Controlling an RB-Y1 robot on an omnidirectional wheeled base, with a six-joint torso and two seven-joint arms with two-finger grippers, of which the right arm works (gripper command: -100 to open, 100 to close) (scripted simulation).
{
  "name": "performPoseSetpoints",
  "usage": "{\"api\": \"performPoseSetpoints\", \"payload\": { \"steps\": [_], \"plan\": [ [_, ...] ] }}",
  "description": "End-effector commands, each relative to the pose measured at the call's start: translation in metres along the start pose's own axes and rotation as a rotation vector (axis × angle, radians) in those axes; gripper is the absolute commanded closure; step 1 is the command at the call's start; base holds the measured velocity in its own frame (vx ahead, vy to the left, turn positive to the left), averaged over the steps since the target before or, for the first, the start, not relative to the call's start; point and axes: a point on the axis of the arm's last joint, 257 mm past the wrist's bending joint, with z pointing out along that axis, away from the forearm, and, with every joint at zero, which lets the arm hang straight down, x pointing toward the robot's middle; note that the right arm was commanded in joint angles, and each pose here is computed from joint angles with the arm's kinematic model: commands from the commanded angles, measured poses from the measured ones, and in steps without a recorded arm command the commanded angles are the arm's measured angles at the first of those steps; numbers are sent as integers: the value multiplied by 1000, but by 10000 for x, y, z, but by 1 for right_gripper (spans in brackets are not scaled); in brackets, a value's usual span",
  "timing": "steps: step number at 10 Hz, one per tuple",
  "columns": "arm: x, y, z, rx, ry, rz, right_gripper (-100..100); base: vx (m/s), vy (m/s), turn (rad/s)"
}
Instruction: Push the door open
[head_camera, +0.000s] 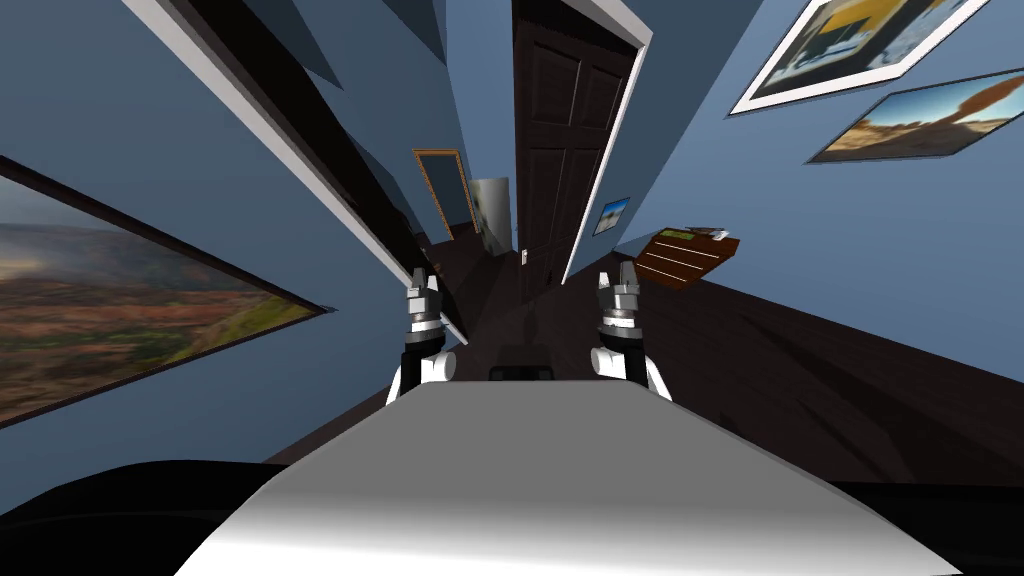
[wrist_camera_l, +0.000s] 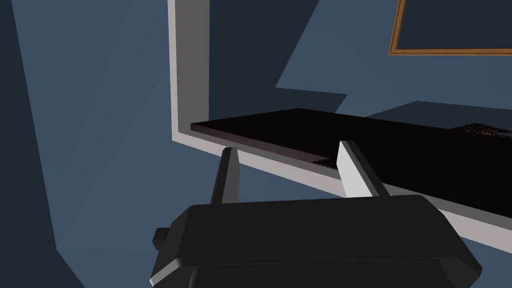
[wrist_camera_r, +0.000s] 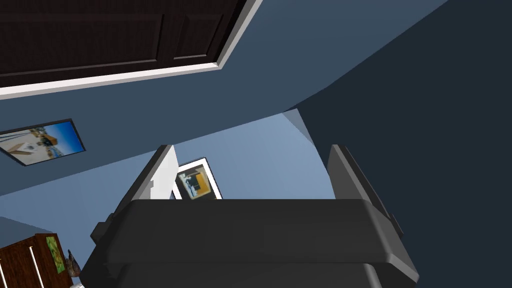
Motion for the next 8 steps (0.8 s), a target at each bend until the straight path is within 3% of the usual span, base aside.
{"api": "performPoseSetpoints", "payload": {
  "steps": [1, 8],
  "plan": [
    [52, -121, -24, 17, 15, 8, -100, 123, -38, 41],
    [260, -655, -101, 87, 72, 34, -100, 101, -33, 38]
  ]
}}
